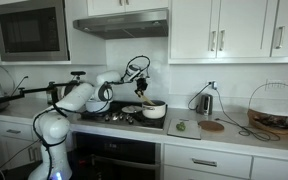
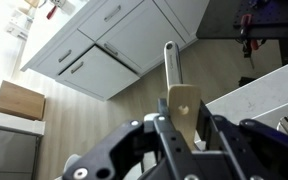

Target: Remove the wooden spatula from the chopping board and use it to stir the contents in the pot on the right side of the stove, return the wooden spatula to the chopping board

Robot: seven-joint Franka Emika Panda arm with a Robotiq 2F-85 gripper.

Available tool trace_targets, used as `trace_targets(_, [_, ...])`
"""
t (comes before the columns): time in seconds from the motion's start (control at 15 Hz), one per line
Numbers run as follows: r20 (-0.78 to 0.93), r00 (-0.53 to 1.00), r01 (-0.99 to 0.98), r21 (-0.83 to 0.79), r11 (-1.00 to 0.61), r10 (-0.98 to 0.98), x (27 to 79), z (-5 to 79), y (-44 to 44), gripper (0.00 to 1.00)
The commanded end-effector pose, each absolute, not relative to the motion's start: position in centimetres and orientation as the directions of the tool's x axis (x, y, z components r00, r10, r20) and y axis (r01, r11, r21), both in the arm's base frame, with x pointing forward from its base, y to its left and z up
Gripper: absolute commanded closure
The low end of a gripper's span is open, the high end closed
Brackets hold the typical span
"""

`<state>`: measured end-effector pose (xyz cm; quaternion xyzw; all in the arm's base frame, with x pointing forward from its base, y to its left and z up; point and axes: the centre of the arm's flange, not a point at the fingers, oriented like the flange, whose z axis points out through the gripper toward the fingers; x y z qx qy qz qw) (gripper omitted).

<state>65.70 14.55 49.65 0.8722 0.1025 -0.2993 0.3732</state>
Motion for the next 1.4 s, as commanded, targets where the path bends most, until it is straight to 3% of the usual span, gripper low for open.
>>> trace_targets(0.0, [-0.567,0.822,0.396,0.647,-0.652,-0.063,71.4,53.1,17.0,0.93])
trace_targets(1.33, [-0.524,0.839,0.336,0.71,-0.619,-0.146,71.1,54.5,14.6,0.93])
